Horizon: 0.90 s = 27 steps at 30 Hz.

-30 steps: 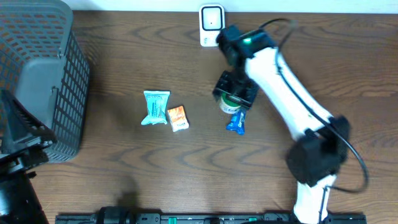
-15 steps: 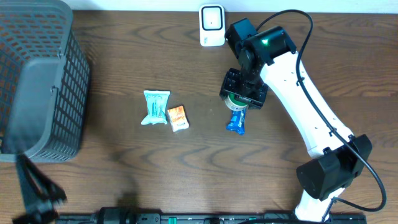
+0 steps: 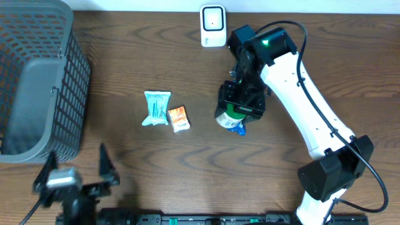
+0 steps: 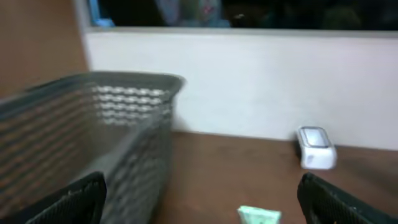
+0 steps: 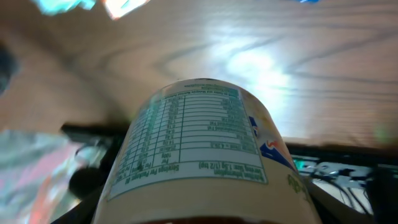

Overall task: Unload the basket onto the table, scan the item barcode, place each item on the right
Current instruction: 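Grasp the green-lidded jar with the right gripper and lift it, then hold the jar's label up in front of the white scanner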

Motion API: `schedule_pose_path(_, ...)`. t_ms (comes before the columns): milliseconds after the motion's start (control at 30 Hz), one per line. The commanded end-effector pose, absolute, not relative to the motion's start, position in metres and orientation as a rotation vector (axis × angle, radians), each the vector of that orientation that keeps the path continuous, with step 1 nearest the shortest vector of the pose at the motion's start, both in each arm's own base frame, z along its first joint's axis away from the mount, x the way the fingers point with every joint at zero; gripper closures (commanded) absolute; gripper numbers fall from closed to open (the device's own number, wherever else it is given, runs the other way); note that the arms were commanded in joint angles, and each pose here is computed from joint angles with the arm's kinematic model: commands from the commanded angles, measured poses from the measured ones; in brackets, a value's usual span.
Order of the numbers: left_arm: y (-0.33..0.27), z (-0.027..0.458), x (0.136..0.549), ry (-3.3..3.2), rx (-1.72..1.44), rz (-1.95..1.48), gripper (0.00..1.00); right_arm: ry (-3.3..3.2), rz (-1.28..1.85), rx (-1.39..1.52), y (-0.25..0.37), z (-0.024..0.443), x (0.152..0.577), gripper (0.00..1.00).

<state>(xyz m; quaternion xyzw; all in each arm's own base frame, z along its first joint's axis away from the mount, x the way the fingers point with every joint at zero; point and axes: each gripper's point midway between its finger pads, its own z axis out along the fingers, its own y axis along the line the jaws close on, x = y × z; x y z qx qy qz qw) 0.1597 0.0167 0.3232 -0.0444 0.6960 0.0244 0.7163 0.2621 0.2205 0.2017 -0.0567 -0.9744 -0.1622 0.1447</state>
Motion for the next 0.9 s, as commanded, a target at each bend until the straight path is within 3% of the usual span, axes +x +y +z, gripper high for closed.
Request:
schedule_pose_path(0, -0.006, 0.303, 0.182, 1.543, -0.058, -0.114, 0.02, -2.750, -0.611, -0.081, 0.236, 0.213, 0.255, 0.46)
schedule_pose_path(400, -0.005, 0.189, 0.225, 1.738, -0.162, -0.182, 0.02, -3.021, -0.478, -0.037, 0.222, 0.198, 0.303, 0.52)
schedule_pose_path(667, 0.006, 0.160, 0.222, 1.834, -0.164, -0.080, 0.02, -3.472, -0.245, -0.070, 0.200, 0.205, 0.392, 0.52)
schedule_pose_path(867, 0.006, 0.140, 0.226, 1.869, -0.024, 0.028, 0.02, -3.901, -0.076, -0.269, 0.186, 0.254, 0.473, 0.50)
